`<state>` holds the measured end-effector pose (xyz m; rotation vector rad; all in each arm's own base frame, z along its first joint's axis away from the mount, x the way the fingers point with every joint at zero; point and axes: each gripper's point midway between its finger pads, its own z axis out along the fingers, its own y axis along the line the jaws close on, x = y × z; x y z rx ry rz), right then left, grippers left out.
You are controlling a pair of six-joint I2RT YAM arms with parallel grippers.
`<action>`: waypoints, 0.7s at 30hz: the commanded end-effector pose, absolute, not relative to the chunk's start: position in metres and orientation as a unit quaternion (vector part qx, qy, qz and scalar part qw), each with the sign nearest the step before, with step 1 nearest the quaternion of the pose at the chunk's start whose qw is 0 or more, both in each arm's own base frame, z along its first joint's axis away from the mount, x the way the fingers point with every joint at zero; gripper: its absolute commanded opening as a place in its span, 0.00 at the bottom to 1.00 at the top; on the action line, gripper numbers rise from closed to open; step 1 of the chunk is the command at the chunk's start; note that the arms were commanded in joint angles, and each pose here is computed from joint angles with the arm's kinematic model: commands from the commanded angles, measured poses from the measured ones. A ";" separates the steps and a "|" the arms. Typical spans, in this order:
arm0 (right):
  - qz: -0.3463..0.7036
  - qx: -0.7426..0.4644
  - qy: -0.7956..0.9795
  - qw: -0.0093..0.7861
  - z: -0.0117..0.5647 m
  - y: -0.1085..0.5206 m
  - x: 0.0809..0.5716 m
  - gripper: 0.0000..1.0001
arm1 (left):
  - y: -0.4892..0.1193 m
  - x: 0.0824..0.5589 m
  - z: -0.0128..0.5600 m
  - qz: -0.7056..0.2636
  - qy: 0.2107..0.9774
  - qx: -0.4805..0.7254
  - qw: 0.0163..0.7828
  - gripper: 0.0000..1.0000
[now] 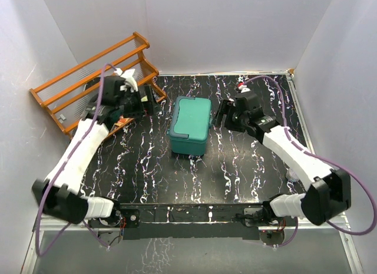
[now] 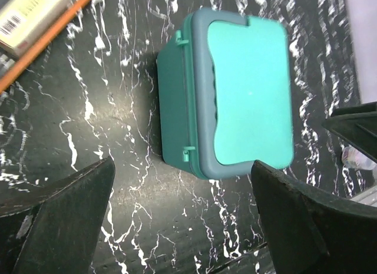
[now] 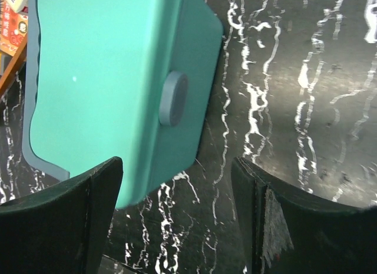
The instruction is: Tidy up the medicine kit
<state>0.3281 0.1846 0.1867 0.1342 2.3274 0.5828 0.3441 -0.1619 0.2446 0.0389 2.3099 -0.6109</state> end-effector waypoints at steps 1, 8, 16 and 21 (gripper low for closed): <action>0.178 0.058 0.879 0.438 0.243 0.148 0.319 0.75 | -0.130 0.301 0.286 -0.209 0.876 0.006 0.435 0.99; 0.139 0.091 0.806 0.568 0.329 0.085 0.265 0.94 | -0.090 0.246 0.352 -0.180 0.810 -0.005 0.558 0.99; 0.141 0.107 0.750 0.637 0.394 0.044 0.203 0.98 | -0.070 0.204 0.399 -0.164 0.778 0.010 0.607 0.99; 0.132 0.107 0.742 0.649 0.405 0.030 0.183 0.98 | -0.061 0.187 0.412 -0.159 0.768 0.008 0.620 0.99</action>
